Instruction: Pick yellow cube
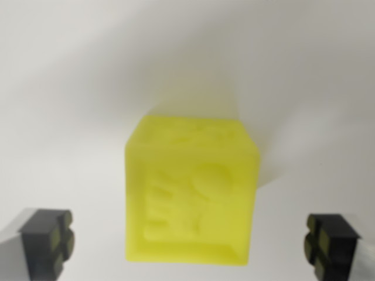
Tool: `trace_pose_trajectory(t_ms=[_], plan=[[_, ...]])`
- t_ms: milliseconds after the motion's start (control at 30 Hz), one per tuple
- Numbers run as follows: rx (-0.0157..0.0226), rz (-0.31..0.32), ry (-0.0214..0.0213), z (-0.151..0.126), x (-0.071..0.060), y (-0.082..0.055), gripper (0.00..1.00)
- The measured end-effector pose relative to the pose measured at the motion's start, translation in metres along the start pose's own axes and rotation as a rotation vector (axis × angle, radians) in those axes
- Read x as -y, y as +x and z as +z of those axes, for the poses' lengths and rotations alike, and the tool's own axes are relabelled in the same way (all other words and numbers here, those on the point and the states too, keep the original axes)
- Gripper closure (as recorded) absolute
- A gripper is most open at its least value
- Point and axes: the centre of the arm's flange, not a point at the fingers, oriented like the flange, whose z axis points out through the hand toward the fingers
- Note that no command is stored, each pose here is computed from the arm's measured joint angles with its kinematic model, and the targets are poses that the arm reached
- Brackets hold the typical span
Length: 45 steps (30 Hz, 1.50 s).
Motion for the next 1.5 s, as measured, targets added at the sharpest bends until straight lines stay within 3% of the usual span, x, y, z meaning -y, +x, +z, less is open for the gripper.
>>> trace_pose_trajectory(t_ms=[767,800,1500], plan=[[0.0034,0.011,-0.0022,0.05,-0.001,-0.002,0.0],[0.0035,0.011,-0.0021,0.05,-0.001,-0.002,1.0],[0.0041,0.012,-0.0016,0.007,-0.001,-0.001,1.0]])
